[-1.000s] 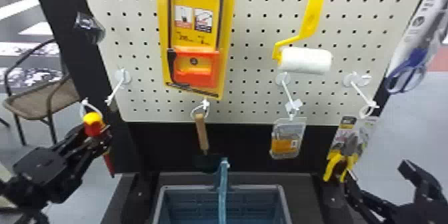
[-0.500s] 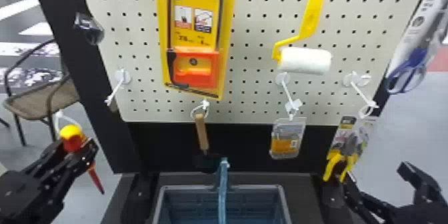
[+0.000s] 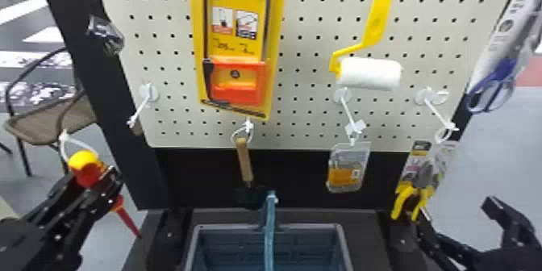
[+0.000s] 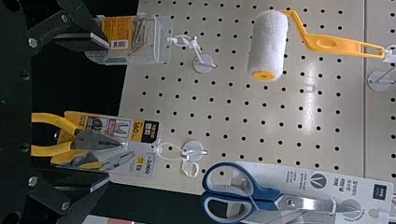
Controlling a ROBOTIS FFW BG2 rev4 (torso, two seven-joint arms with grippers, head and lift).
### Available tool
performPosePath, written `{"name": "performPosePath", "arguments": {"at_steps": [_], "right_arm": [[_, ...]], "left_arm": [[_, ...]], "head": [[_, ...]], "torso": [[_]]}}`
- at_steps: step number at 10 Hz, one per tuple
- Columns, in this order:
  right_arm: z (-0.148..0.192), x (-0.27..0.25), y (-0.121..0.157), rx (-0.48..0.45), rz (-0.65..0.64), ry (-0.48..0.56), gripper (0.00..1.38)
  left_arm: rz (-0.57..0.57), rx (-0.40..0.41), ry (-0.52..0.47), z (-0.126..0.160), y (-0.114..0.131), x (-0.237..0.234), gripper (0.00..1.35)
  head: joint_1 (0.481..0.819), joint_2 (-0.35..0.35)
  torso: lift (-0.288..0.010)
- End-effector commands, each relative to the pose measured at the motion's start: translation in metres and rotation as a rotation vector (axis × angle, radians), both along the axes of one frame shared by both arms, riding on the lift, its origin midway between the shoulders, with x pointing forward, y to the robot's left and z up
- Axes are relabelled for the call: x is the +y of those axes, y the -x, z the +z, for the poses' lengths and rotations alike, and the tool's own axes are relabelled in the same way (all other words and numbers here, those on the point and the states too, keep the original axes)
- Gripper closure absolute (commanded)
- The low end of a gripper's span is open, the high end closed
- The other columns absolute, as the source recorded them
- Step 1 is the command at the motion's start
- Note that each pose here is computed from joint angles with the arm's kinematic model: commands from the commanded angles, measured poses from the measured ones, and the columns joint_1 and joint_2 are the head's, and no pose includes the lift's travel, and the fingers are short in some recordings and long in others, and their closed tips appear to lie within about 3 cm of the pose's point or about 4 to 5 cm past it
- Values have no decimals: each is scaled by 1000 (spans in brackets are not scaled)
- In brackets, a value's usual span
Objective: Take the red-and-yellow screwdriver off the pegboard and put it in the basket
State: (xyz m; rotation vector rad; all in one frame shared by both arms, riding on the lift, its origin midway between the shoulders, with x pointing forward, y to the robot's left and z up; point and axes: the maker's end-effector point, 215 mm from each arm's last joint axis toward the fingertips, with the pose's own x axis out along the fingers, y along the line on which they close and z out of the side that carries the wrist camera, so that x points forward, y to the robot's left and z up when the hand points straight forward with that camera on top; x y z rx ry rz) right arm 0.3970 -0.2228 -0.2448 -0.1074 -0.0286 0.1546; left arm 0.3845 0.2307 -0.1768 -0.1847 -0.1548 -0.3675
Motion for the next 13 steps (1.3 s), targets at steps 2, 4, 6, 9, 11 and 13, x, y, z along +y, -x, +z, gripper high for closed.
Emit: {"name": "performPosePath", "arguments": {"at_steps": [2,4,6,9,11,13], "right_arm": [[-1,0,1,3,-1,0,280],[-3,0,1,7,-1,1,280],[-4,0,2,9,-1,4,280],[-4,0,2,9,-1,1,280],[-3,0,2,7,-1,1,280],[-3,0,1,7,0,2,280]], "left_arm": [[7,35,153,-8,8,-18,1197],[48,47,226,-11,10,-14,1197],[72,81,342,-30,10,-16,1197],[82,163,539,-81,5,-31,1197],[81,199,615,-106,-1,-46,1199],[80,242,660,-133,-4,-58,1202]], "head": [[549,0],[549,0],[549,0],[549,0],[549,0],[549,0]], "torso": [[-100],[-100],[-100],[-100],[-100],[-100]]}}
